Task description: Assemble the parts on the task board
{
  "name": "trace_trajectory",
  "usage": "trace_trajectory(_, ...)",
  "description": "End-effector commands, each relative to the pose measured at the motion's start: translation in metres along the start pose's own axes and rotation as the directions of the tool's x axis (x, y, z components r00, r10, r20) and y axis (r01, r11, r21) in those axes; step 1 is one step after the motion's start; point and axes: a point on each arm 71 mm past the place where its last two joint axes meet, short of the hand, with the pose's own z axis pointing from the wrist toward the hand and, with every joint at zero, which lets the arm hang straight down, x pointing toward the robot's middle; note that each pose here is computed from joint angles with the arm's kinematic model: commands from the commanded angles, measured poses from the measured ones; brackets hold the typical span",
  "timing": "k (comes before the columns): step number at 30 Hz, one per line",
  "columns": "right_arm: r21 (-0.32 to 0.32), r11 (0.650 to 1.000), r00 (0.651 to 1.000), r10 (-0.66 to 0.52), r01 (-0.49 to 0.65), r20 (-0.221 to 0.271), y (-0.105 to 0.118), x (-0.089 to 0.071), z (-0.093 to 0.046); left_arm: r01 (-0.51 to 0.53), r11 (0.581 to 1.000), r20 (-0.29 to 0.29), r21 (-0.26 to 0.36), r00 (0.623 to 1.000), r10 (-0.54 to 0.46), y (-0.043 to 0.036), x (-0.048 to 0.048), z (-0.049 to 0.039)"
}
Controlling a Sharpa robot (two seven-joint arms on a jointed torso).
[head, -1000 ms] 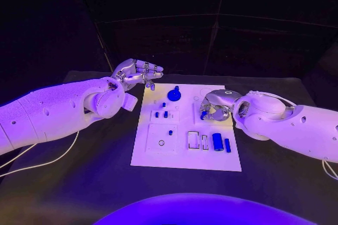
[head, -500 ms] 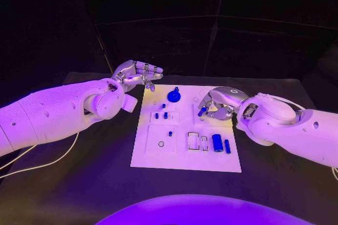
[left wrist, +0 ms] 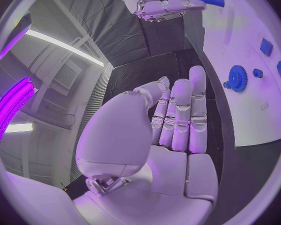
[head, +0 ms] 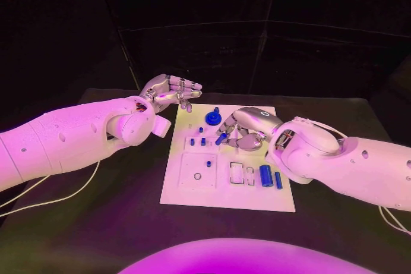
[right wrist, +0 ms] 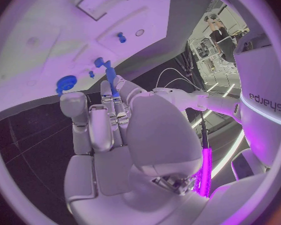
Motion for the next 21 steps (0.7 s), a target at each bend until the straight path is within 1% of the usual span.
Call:
trace_trajectory(1, -0.060, 0.998, 0.999, 0.026, -0.027, -0.022, 0.015, 0.008, 0.005, 0.006, 1.000, -0.008, 0.007, 1.000, -0.006, -0.0014, 0.0017, 0.0013)
trace_trajectory(5, -0.091, 0.995, 0.998, 0.033, -0.037, -0.051, 0.027, 0.020, 0.010, 0.006, 1.000, -0.009, 0.007, 1.000, -0.006, -0.0014, 0.0024, 0.0020)
trace_trajectory(10, -0.120, 0.992, 0.995, 0.016, -0.028, -0.100, 0.037, 0.042, 0.013, 0.007, 1.000, -0.012, 0.008, 1.000, -0.007, -0.0014, 0.0036, 0.0026)
trace_trajectory(15, -0.121, 0.993, 0.988, -0.017, -0.002, -0.155, 0.038, 0.058, 0.014, 0.008, 1.000, -0.016, 0.008, 1.000, -0.008, -0.0015, 0.0048, 0.0031)
trace_trajectory(21, -0.121, 0.993, 0.980, -0.041, 0.018, -0.194, 0.037, 0.068, 0.015, 0.008, 1.000, -0.017, 0.008, 1.000, -0.008, -0.0014, 0.0050, 0.0033)
